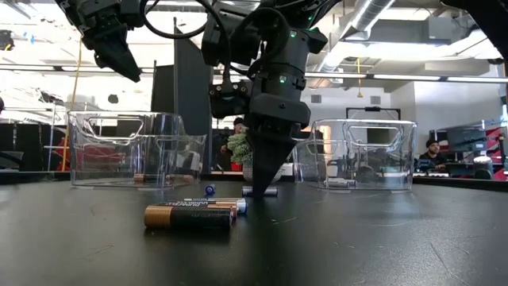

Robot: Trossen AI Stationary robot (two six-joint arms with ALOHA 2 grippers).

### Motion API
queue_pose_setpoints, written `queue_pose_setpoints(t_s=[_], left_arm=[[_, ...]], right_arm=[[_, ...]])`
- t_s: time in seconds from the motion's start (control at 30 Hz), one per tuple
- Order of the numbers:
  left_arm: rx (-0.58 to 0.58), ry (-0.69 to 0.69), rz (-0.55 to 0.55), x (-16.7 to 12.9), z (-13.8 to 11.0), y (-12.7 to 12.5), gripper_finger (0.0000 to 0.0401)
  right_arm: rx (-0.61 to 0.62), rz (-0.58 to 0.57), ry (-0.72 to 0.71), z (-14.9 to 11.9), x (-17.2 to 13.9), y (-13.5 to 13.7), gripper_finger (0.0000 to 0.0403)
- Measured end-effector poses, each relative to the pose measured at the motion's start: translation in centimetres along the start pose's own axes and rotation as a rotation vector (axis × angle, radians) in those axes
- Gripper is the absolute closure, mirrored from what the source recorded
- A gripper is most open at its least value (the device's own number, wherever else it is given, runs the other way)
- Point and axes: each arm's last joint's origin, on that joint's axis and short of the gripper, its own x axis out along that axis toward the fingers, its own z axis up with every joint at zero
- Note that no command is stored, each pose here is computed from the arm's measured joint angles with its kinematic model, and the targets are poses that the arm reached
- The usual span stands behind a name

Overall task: Sort batteries
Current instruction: Put the white-blue battery into the right transparent bin

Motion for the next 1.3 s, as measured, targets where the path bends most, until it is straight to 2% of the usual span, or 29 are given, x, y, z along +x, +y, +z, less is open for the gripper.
queue_pose_setpoints(t_s=[0.23, 0.47, 0.8, 0.9, 1.0, 1.1, 1.3], left_arm=[[0.023, 0.0, 0.0, 0.0, 0.0, 0.0, 0.0268], [0.024, -0.001, 0.0, 0.0, 0.0, 0.0, 0.0268], [0.024, -0.001, 0.0, 0.0, 0.0, 0.0, 0.0268], [0.024, -0.001, 0.0, 0.0, 0.0, 0.0, 0.0268], [0.024, -0.001, 0.0, 0.0, 0.0, 0.0, 0.0268], [0.019, -0.001, 0.0, 0.0, 0.0, 0.0, 0.0268], [0.013, -0.001, 0.0, 0.0, 0.0, 0.0, 0.0268]], right_arm=[[0.012, -0.001, -0.001, 0.1, -0.2, -0.5, 0.0375], [0.037, -0.012, -0.008, 1.5, -1.9, -1.7, 0.0378], [0.112, -0.043, -0.013, 3.5, -8.8, -5.0, 0.0379], [0.17, -0.051, -0.018, 3.7, -11.1, -6.4, 0.0379], [0.221, -0.06, -0.019, 3.0, -13.3, -7.8, 0.0379], [0.261, -0.072, -0.079, 1.9, -16.1, -9.0, 0.0379], [0.337, -0.163, -0.198, -2.2, -20.0, -10.5, 0.0378]])
